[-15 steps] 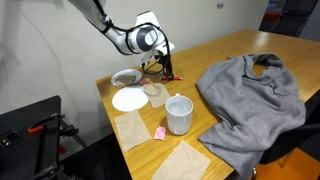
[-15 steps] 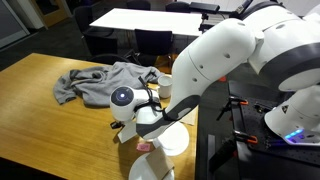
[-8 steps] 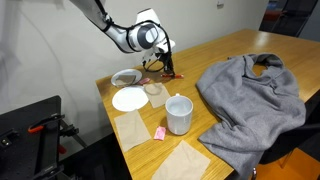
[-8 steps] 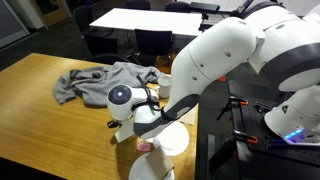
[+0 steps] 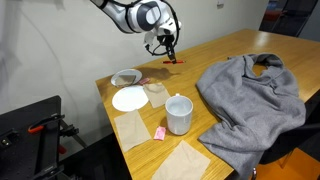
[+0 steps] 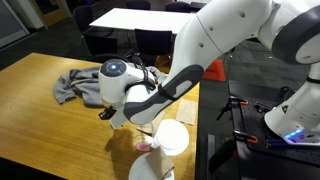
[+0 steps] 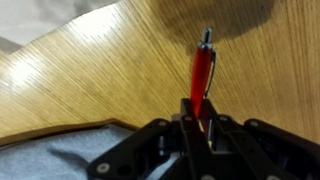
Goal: Put the red pen inside the white mug
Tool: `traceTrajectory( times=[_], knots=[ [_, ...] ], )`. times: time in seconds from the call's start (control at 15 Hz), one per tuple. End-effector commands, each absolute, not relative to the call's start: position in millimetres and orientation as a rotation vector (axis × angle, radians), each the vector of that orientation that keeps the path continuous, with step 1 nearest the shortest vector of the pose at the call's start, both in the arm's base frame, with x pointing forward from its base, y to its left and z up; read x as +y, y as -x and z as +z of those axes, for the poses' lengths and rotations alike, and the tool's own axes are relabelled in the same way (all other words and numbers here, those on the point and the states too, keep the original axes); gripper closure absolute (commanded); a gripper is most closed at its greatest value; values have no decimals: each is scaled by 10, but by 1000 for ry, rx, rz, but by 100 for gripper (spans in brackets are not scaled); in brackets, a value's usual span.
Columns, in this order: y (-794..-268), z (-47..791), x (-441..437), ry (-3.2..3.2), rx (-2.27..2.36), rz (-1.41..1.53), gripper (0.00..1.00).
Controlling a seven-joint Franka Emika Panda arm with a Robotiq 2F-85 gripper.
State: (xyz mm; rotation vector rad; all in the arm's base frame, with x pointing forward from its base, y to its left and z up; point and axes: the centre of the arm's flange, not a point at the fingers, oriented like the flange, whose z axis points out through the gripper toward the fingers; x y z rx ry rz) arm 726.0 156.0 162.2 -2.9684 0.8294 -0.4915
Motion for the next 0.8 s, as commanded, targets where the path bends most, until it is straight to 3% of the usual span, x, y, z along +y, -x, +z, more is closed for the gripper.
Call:
traceTrajectory(
  times=[0.0, 0.73],
  knots=[
    [-7086, 2153, 1368, 3014, 731, -336, 97],
    [-6521, 3023, 1334, 3122, 601, -358, 97]
  ],
)
